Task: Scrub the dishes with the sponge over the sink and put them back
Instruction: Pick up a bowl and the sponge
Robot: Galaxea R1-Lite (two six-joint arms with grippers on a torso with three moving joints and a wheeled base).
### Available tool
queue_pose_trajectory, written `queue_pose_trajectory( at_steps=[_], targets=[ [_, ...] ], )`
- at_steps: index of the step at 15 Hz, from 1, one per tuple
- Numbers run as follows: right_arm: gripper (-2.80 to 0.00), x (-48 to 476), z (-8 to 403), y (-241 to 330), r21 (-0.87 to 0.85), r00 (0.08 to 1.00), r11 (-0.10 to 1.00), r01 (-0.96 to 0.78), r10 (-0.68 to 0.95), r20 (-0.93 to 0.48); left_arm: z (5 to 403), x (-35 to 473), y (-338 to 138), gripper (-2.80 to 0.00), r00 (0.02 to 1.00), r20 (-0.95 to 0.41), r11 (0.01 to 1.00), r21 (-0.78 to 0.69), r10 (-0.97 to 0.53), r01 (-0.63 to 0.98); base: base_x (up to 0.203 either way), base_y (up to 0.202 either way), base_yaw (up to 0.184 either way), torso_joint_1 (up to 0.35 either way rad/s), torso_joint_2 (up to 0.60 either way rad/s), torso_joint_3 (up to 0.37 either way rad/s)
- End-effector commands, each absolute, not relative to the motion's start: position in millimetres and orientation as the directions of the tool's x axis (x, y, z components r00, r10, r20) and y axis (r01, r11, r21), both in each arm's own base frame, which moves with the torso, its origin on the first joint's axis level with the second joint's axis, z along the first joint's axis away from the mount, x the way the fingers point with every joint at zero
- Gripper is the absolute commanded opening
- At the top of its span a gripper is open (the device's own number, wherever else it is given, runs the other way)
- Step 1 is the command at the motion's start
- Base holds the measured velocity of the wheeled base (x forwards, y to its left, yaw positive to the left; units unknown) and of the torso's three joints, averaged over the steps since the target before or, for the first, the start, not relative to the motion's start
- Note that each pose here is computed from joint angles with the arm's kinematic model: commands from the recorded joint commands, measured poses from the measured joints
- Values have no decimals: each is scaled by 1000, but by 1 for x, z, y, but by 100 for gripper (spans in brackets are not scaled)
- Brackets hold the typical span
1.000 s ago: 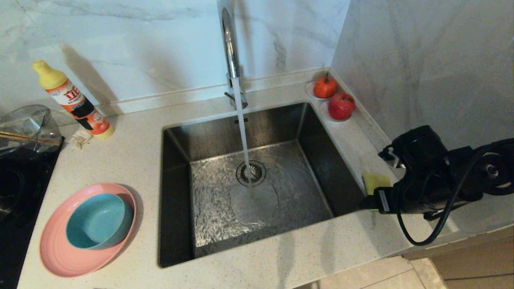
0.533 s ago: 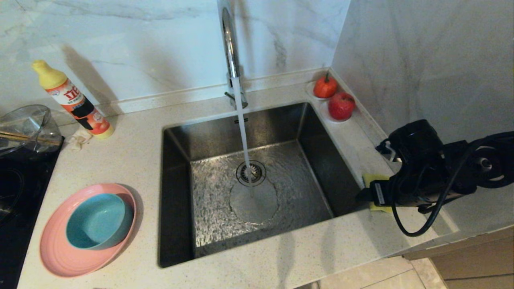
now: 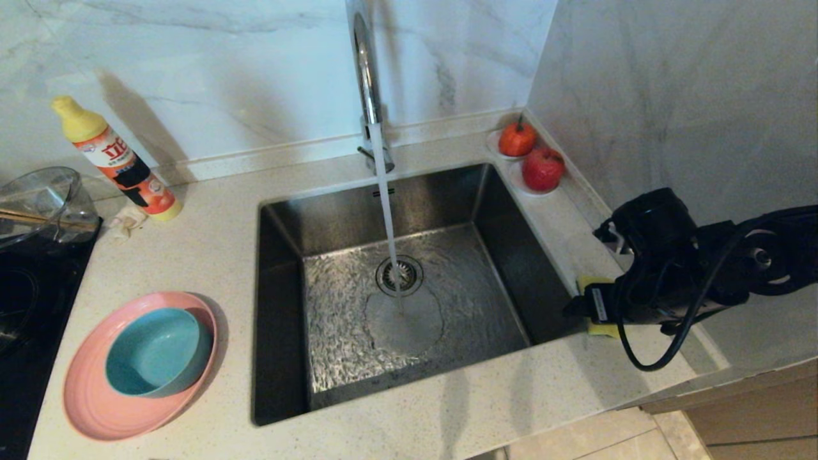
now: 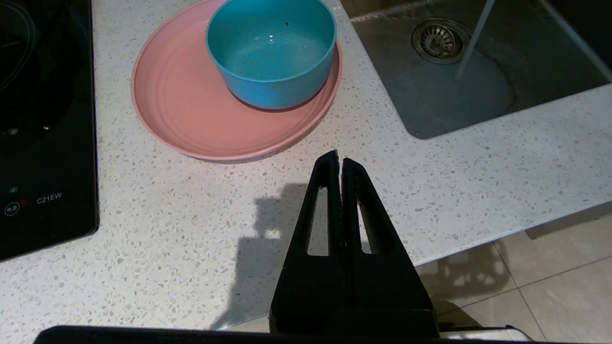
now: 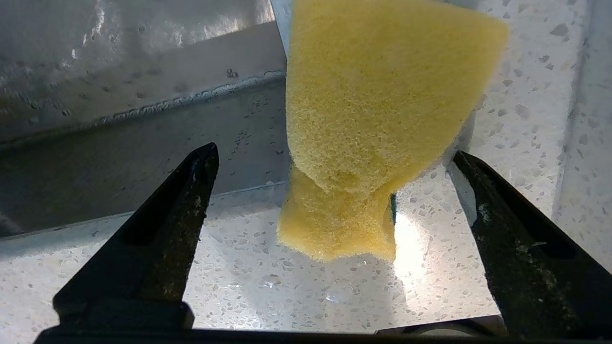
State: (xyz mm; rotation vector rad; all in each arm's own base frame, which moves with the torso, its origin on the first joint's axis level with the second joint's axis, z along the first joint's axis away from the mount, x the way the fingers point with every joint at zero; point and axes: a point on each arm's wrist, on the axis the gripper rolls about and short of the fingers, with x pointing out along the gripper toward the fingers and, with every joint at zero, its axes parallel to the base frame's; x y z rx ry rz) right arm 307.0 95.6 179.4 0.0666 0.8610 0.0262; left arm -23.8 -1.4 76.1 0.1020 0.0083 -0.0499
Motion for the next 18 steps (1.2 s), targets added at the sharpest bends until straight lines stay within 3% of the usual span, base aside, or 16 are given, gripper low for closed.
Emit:
queue_pose_trajectory(
  at_steps=[1, 14, 18],
  targets=[
    [-280, 308, 177, 96, 71, 644, 997, 8, 50, -763, 76, -24, -1, -280, 999, -12, 994, 102, -49, 50, 0, 0, 0, 0, 0, 0],
    [-280, 307, 187, 94, 61, 666, 998, 23, 30, -746, 76, -24, -1, -280, 999, -12, 994, 102, -48, 49, 0, 0, 0, 0, 0, 0],
    [-280, 285, 216, 88, 81, 717, 997, 7, 52, -695, 76, -24, -1, -280, 999, -12, 994, 102, -48, 49, 0, 0, 0, 0, 0, 0]
  ],
)
